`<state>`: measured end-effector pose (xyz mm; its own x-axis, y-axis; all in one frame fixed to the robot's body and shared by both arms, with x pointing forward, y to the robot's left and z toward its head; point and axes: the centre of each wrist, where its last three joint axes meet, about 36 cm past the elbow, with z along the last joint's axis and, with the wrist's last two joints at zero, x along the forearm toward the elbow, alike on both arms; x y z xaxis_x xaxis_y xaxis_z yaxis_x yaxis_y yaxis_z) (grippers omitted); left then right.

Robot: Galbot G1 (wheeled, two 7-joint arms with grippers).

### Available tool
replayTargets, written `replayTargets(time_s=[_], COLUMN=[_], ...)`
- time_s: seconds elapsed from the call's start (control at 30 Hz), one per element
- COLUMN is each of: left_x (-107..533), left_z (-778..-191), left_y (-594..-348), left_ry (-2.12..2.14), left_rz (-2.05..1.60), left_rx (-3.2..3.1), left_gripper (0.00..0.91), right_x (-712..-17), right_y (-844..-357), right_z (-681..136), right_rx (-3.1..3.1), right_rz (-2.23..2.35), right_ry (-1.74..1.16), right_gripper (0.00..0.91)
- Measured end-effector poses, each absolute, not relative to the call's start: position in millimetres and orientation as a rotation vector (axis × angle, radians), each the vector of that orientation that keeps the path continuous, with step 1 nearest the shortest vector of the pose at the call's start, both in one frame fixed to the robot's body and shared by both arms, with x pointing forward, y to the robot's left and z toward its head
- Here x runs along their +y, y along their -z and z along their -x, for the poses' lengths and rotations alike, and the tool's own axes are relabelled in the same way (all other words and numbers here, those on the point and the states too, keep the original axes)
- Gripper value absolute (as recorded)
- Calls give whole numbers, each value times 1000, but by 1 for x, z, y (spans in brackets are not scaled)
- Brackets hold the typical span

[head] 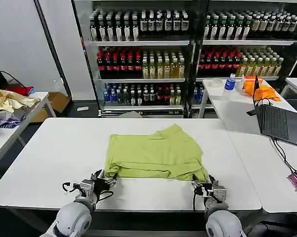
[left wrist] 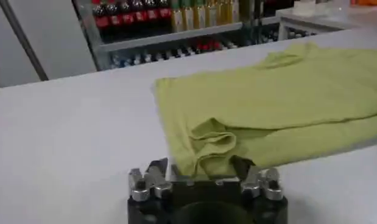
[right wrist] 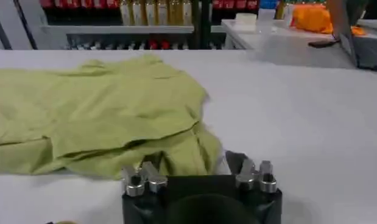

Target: Fold and organize the clothes.

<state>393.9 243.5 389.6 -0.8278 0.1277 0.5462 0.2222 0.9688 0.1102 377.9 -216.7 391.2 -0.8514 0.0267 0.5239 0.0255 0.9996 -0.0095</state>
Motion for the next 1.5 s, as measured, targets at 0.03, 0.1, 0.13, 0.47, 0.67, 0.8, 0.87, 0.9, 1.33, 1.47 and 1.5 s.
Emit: replayTargets(time_s=[0.03, 0.1, 0.13, 0.47, 0.67, 0.8, 0.87, 0.9, 1.33, 1.47, 1.5], left_x=[243, 243, 242, 243, 245, 246, 246, 246, 244, 245, 245], left_z=[-394, -393, -393, -389, -382, -371, -363, -358, -296, -289, -288], left_y=[-389, -389, -389, -389, -393, -397, -400, -401, -425, -434, -437], left_ry=[225, 220, 217, 175, 164, 166, 167, 169, 176, 189, 193], left_rz=[250, 259, 263, 295, 297, 297, 302, 304, 315, 318, 318], left_rx=[-2553, -2550, -2548, -2536, -2535, -2533, -2531, -2530, -2529, -2543, -2546], left_gripper=[20, 20, 20, 20, 20, 20, 20, 20, 907, 907, 907], right_x=[-217, -218, -218, -222, -225, -225, -226, -226, -220, -222, -223], right_y=[-391, -390, -390, -391, -397, -403, -406, -408, -430, -440, -442], right_z=[-378, -378, -378, -373, -362, -351, -343, -339, -284, -279, -278], right_rx=[-2588, -2585, -2584, -2577, -2578, -2580, -2581, -2581, -2589, -2612, -2618], right_rz=[34, 29, 27, 20, 15, 9, 4, 2, -49, -43, -42], right_ry=[-1, 1, 3, 1, -22, -45, -59, -67, -148, -170, -175], right_gripper=[0, 0, 0, 0, 0, 0, 0, 0, 907, 907, 907])
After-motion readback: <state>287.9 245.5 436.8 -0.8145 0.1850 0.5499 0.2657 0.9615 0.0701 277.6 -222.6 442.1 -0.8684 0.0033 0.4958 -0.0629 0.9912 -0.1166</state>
